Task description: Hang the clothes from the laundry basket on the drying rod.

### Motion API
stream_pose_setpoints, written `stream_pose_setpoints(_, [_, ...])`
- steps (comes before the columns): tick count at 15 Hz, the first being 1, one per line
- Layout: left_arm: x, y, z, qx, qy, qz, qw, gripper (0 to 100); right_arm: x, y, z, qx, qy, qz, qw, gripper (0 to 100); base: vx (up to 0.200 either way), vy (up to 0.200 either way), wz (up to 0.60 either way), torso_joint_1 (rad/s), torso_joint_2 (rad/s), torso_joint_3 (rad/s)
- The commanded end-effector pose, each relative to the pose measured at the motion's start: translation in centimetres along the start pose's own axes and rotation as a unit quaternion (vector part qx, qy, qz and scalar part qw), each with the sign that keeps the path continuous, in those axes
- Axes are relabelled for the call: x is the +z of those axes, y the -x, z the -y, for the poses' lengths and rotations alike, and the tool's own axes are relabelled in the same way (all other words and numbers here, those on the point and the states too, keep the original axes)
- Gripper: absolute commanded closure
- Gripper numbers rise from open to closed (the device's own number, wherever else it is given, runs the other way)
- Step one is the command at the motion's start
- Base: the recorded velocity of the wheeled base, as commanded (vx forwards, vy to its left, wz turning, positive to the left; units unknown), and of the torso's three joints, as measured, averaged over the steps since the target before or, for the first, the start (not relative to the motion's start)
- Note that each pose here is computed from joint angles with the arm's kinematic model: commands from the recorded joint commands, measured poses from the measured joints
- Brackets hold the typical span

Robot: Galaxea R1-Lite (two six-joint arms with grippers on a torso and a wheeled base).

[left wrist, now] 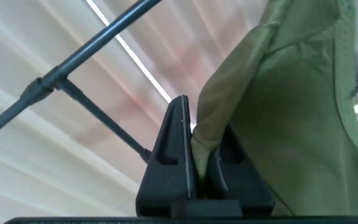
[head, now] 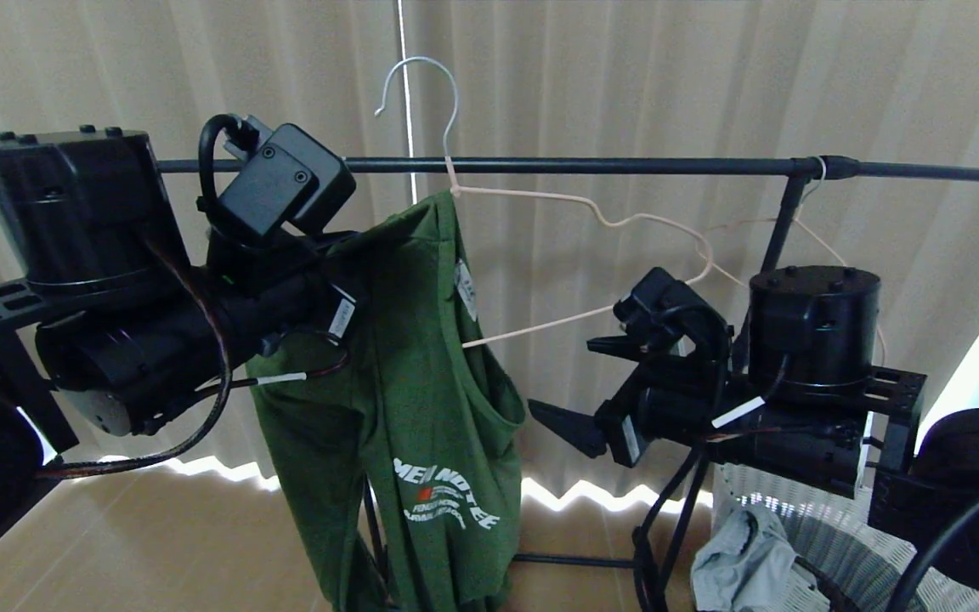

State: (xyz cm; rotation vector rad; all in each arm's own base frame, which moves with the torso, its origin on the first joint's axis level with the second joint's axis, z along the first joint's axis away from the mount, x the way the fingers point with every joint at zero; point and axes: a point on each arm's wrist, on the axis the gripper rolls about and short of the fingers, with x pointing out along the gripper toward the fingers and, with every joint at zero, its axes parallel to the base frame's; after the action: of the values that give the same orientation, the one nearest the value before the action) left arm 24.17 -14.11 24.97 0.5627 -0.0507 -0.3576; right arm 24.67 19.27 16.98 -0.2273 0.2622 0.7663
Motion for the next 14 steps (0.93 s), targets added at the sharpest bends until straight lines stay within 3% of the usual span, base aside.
stream_pose_setpoints(1, [0.5,0.1,0.2,-0.004,0.001,0.010,0.9999,100,-0.3,-1.6,0.0,0.002,-0.010,-0.008,0.9999,0,0.000,0.000,0.00,0.000,0.00,0.000])
stream_pose_setpoints(7, [2.1,0.3,0.6,-0.012,0.005,0.037,0.9992,100,-1.4,-3.7,0.2,-0.020,-0.019,-0.024,0.9993,0,0.000,0.000,0.00,0.000,0.00,0.000])
stream_pose_setpoints(11, [2.0,0.2,0.4,-0.006,0.004,0.034,0.9994,100,-2.1,-3.0,0.8,-0.066,-0.021,-0.040,0.9967,0,0.000,0.000,0.00,0.000,0.00,0.000])
stream_pose_setpoints(14, [1.8,0.3,-0.2,0.005,0.002,0.030,0.9995,100,-2.6,-1.1,2.2,-0.097,-0.028,-0.051,0.9936,0,0.000,0.000,0.00,0.000,0.00,0.000])
